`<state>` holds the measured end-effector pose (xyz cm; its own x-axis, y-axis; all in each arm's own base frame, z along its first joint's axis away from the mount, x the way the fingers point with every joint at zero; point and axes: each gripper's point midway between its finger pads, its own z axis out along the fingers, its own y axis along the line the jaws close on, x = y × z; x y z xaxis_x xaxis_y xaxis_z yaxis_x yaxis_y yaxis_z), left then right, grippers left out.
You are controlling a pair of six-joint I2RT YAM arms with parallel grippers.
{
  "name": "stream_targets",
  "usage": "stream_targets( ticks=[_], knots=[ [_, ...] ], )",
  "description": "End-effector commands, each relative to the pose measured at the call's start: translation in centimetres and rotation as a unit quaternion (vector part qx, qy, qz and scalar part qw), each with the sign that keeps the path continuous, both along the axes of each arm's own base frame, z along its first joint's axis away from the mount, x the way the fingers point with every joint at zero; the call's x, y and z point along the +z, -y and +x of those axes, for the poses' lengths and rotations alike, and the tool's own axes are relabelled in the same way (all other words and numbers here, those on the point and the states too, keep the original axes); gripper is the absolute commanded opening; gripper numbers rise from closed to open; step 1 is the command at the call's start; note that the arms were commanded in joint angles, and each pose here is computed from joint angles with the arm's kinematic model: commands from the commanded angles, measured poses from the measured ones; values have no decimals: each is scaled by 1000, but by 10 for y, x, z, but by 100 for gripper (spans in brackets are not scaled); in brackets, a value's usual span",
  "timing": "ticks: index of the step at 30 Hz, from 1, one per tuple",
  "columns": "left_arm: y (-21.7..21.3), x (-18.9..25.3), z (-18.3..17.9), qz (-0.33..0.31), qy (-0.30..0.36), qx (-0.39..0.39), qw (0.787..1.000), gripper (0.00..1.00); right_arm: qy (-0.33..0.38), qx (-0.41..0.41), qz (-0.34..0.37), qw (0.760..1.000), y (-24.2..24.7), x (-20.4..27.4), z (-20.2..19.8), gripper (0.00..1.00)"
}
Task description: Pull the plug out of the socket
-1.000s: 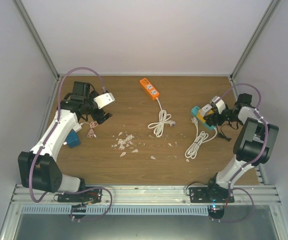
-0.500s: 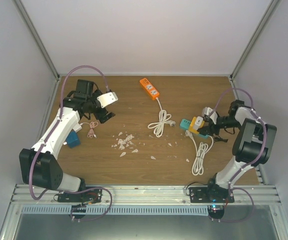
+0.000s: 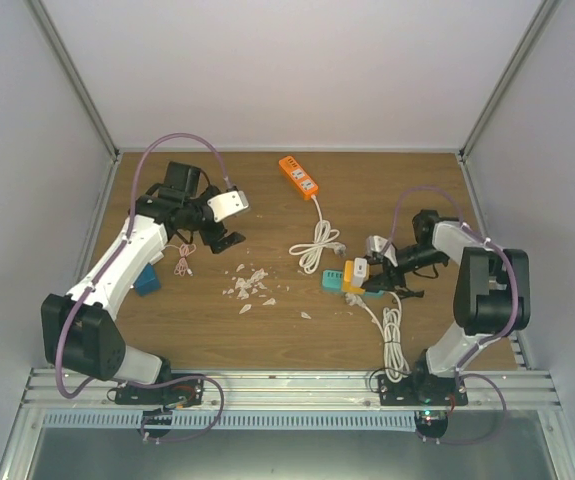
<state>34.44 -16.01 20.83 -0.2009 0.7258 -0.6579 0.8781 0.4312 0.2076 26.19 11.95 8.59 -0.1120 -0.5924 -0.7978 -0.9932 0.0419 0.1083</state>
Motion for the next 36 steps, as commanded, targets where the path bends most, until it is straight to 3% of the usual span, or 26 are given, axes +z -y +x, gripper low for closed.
stream_targets(
  ticks=[1,14,20,28,36],
  knots=[
    [16,2,-15,-25,-5,-30,999,99,-43,34,-26,998,-17,-16,-27,25],
    [57,13,-76,-148,-18,-156,976,99,-27,97,18,995,-123,1,-30,26],
    [76,0,-102,-188,-33,-197,962,94,-27,100,23,994,-154,1,-30,28],
    [97,-17,-118,-196,-55,-240,949,89,-9,88,49,995,-187,14,-19,30],
    [94,-37,-124,-180,-61,-257,948,88,-12,113,48,992,-208,-5,-27,31]
  ],
)
